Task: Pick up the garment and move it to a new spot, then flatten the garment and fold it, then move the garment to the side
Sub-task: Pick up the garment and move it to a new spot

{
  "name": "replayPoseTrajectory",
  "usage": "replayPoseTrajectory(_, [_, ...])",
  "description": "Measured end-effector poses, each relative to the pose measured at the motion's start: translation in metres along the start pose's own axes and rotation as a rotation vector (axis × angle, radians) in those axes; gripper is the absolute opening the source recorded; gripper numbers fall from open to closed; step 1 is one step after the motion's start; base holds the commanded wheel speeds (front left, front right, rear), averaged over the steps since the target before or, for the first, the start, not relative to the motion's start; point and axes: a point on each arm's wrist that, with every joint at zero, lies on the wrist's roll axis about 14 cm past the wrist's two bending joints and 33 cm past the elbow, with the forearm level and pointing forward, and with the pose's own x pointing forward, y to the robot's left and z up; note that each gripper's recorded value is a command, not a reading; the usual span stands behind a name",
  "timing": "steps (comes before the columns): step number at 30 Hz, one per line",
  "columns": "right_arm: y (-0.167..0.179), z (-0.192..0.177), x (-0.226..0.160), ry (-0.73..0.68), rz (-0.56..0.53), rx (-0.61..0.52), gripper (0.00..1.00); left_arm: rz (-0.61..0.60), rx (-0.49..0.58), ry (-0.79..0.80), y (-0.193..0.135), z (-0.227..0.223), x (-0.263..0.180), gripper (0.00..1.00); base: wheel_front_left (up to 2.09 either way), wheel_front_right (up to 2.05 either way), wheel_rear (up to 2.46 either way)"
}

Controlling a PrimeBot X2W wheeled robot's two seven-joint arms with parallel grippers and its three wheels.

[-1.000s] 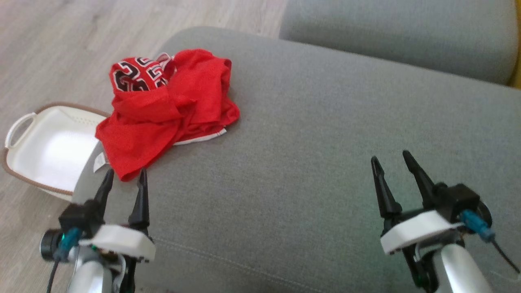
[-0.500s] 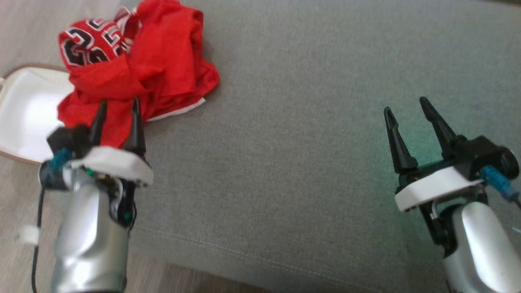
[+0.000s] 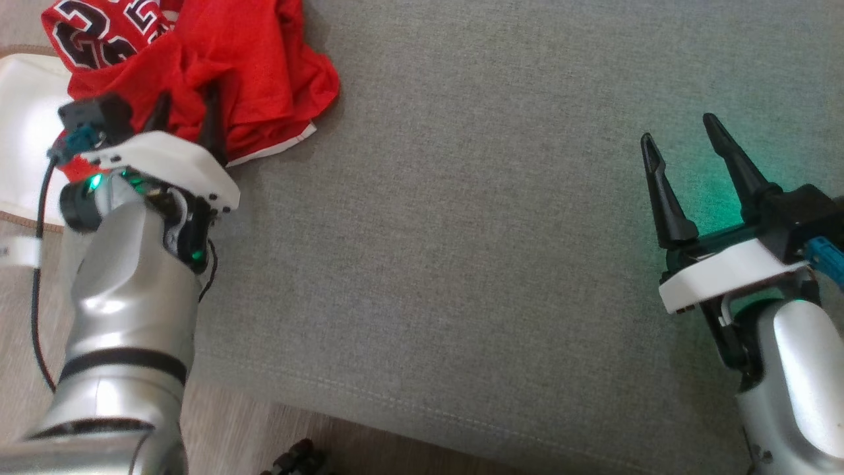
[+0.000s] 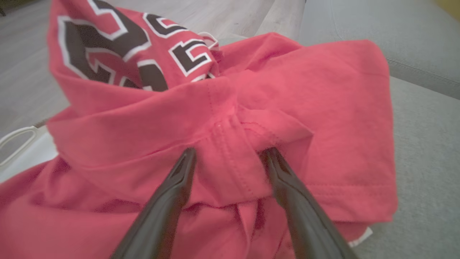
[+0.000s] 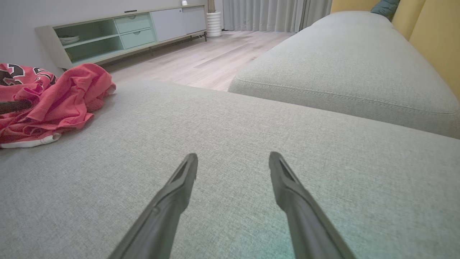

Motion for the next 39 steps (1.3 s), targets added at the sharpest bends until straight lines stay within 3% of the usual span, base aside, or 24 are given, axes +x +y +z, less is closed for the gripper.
replayPoseTrajectory(3, [0.000, -0.001, 0.000, 0.004, 0.001, -0.002, 1.00, 0.002, -0.013, 0.051, -0.001, -0.003, 0.005, 1.00, 0.00, 0.00, 0.00])
replayPoseTrajectory(4, [0.000, -0.001, 0.000, 0.003, 0.001, -0.002, 1.00, 0.003, -0.018, 0.063, -0.001, -0.004, 0.005, 0.84, 0.00, 0.00, 0.00])
replayPoseTrajectory(5, [0.000, -0.001, 0.000, 0.003, 0.001, -0.002, 1.00, 0.005, -0.022, 0.073, -0.001, -0.004, 0.005, 0.39, 0.00, 0.00, 0.00])
replayPoseTrajectory(6, [0.000, 0.000, 0.000, 0.000, 0.001, -0.004, 1.00, 0.006, -0.020, 0.087, 0.000, -0.005, 0.005, 0.04, 0.00, 0.00, 0.00])
replayPoseTrajectory(7, [0.000, 0.002, 0.000, -0.002, 0.000, -0.006, 1.00, 0.009, -0.022, 0.088, 0.002, -0.004, 0.004, 0.00, 0.00, 0.00, 0.00])
replayPoseTrajectory(19, [0.010, 0.020, -0.024, -0.022, -0.020, -0.006, 1.00, 0.046, 0.012, -0.164, 0.028, 0.072, -0.020, 0.00, 0.00, 0.00, 0.00])
replayPoseTrajectory(23, [0.016, 0.029, -0.037, -0.043, -0.030, -0.004, 1.00, 0.055, 0.052, -0.311, 0.035, 0.111, -0.043, 0.00, 0.00, 0.00, 0.00])
replayPoseTrajectory(27, [0.023, 0.042, -0.050, -0.075, -0.036, -0.008, 1.00, 0.036, 0.073, -0.395, 0.032, 0.120, -0.071, 0.00, 0.00, 0.00, 0.00])
replayPoseTrajectory(34, [0.030, 0.057, -0.076, -0.114, -0.065, -0.005, 1.00, -0.052, 0.096, -0.524, 0.003, 0.132, -0.113, 0.00, 0.00, 0.00, 0.00])
replayPoseTrajectory(39, [0.021, 0.063, -0.096, -0.134, -0.115, -0.006, 1.00, -0.186, 0.119, -0.540, -0.046, 0.127, -0.134, 0.00, 0.00, 0.00, 0.00])
